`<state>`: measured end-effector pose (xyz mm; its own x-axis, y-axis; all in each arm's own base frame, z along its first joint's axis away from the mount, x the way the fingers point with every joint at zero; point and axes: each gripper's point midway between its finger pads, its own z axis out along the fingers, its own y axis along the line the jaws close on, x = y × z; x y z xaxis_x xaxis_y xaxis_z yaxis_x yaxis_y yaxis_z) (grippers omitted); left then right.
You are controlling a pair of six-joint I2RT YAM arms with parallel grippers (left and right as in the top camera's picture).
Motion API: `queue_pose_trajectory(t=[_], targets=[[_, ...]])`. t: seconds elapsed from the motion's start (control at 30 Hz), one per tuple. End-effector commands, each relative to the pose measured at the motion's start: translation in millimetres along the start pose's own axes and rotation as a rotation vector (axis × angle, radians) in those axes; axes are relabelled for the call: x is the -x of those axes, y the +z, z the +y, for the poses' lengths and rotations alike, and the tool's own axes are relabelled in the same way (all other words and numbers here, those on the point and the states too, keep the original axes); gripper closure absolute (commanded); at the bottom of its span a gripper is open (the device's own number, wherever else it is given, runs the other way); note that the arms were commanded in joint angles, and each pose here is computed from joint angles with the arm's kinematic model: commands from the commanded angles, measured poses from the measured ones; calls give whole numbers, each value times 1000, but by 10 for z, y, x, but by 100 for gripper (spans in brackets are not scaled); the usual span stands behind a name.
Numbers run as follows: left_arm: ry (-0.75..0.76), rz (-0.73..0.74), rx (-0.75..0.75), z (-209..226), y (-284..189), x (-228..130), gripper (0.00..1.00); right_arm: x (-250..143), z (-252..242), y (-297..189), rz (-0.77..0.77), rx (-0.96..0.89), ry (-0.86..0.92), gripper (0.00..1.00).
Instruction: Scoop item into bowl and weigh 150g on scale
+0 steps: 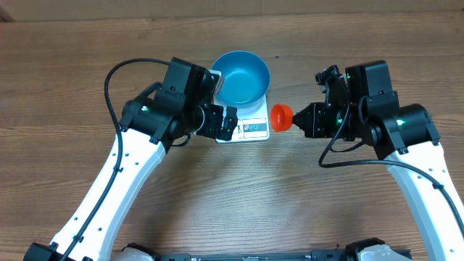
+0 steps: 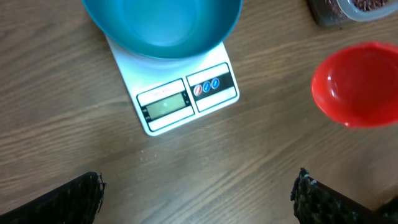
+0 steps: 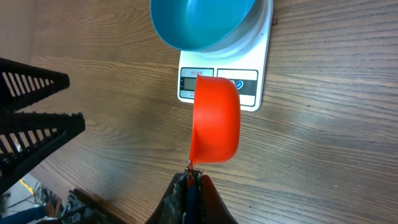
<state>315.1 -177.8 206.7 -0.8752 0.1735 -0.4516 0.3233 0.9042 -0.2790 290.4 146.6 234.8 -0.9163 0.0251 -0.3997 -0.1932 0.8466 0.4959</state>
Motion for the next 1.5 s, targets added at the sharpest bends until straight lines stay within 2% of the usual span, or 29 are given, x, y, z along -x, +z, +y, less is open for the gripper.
queue_pose_trajectory(t=[0.0,0.2,0.23,0.27,0.33,0.37,0.6,0.8,0.93,1.1,1.47], targets=[[43,-23,-37,-97,-97,51,0,97,52,-101,-43,0,-31,96],[42,-19,-36,-96,-96,41,1,97,49,-103,-44,-2,-31,96],[42,-17,-36,-95,-96,36,4,102,39,-107,-46,-4,-28,96],[43,-21,-36,-96,-96,45,25,109,19,-115,-48,-6,-22,96],[45,-33,-38,-101,-96,75,82,135,-52,-145,-57,-17,-1,96],[44,-38,-41,-107,-97,88,96,153,-106,-169,-64,-26,16,96],[34,-58,-12,-185,41,72,96,271,-568,-377,-124,-98,152,96],[14,-62,72,-242,437,-72,96,322,-872,-534,-170,-144,230,96],[61,-61,61,-396,755,-142,96,329,-925,-558,-177,-156,238,96],[115,-75,185,-365,1118,-147,96,321,-929,-557,-175,-158,240,96],[162,-83,209,-339,1678,-107,96,293,-930,-553,-164,-159,246,96]])
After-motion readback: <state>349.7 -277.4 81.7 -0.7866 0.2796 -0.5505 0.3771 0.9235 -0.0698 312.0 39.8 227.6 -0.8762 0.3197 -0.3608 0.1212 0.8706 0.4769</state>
